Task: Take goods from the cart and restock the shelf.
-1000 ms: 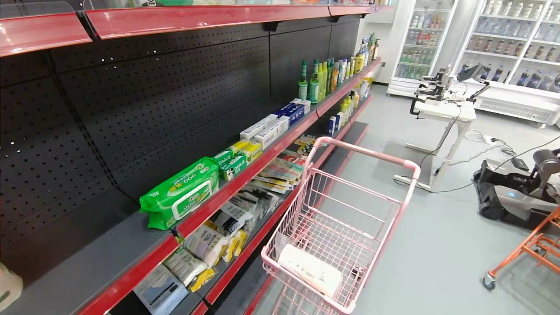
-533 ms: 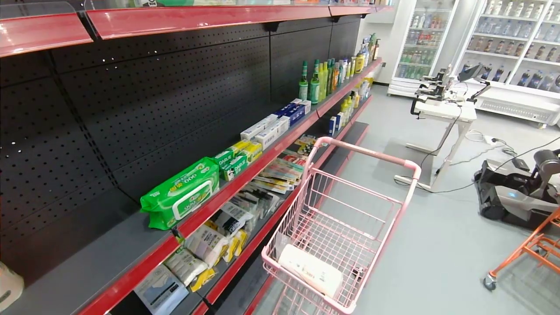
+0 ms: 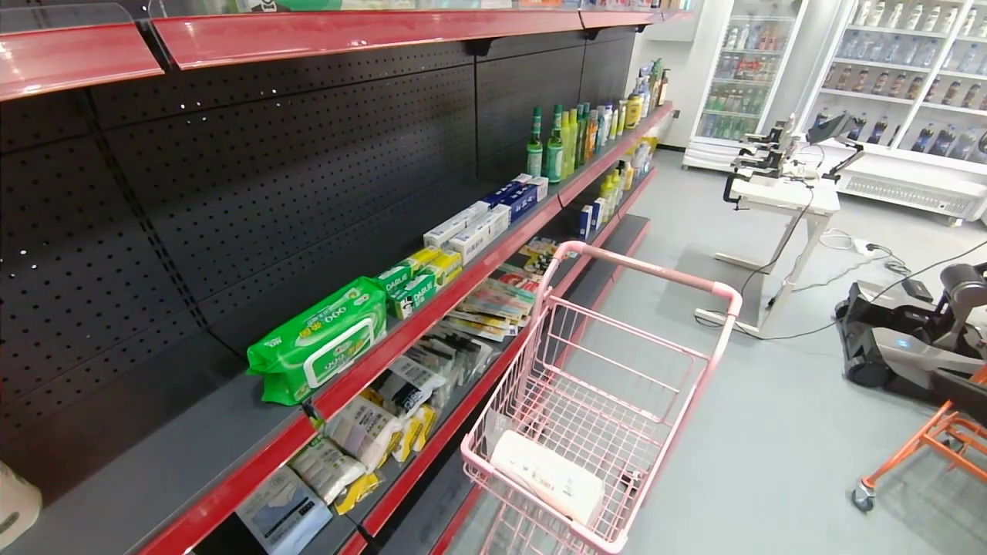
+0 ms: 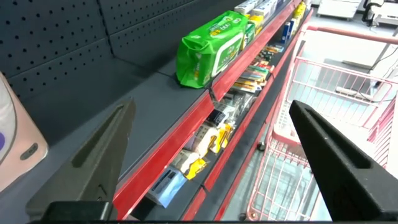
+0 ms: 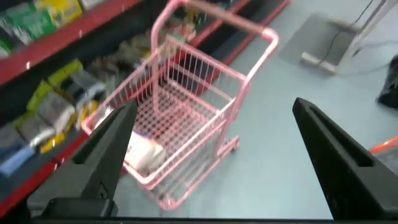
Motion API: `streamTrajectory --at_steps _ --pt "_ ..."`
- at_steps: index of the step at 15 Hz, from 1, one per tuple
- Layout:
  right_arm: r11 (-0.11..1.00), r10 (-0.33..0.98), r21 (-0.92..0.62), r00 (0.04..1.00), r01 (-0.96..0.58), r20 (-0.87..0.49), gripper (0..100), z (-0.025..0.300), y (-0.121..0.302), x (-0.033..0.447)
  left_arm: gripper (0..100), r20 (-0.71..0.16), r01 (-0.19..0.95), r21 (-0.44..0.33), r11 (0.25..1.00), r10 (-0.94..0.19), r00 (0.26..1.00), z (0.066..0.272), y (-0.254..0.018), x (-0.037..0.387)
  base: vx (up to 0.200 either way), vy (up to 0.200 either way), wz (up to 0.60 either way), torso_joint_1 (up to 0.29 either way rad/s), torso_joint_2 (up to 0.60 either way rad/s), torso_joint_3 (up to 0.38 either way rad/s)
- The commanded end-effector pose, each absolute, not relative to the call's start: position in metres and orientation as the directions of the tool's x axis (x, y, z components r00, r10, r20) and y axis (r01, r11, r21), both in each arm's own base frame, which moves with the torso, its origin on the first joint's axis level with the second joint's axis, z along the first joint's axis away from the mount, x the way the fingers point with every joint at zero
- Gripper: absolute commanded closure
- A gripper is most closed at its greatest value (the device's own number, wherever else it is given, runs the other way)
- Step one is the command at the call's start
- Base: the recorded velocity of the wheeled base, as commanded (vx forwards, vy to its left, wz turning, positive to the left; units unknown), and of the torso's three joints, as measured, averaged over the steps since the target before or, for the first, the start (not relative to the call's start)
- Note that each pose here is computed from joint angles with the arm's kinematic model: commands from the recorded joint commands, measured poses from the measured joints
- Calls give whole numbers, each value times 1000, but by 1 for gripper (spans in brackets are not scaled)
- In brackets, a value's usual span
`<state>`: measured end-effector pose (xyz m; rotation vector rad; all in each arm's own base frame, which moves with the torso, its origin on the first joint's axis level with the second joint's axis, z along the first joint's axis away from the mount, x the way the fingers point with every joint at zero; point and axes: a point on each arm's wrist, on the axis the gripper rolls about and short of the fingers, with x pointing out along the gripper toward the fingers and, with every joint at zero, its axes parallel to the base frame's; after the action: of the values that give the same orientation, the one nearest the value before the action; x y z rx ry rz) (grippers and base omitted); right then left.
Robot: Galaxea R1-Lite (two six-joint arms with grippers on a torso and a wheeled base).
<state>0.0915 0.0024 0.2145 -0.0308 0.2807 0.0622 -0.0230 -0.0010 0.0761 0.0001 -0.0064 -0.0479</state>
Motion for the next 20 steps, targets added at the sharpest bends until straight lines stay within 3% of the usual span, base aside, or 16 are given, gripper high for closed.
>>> streamTrajectory --at_steps 1,4,5,6,8,11,14,20 --pt "966 180 -26 741 -257 -647 0 168 30 244 0 6 48 0 999 -48 999 76 -1 -23 0 0 0 0 0 0" --pt "888 235 -42 531 -457 -814 0 98 76 295 0 5 48 0 999 -48 999 76 -1 -23 0 0 0 0 0 0" --pt "868 248 -39 500 -494 -830 0 88 87 300 0 6 48 0 999 -48 999 76 -1 -23 0 0 0 0 0 0" --pt "815 283 -28 440 -578 -852 0 66 118 312 0 5 48 0 999 -48 999 76 -1 -23 0 0 0 0 0 0" --pt "783 301 -32 423 -622 -855 0 58 137 318 0 5 48 0 999 -48 999 76 -1 -23 0 0 0 0 0 0" --pt "622 312 -82 342 -779 -886 0 12 184 335 0 5 48 0 999 -48 999 76 -1 -23 0 0 0 0 0 0" --pt "591 307 -82 318 -803 -897 0 -10 197 344 0 6 48 0 999 -48 999 76 -1 -23 0 0 0 0 0 0" --pt "557 280 -69 265 -828 -923 0 -16 211 365 0 5 48 0 999 -48 999 76 -1 -23 0 0 0 -34 76 43"
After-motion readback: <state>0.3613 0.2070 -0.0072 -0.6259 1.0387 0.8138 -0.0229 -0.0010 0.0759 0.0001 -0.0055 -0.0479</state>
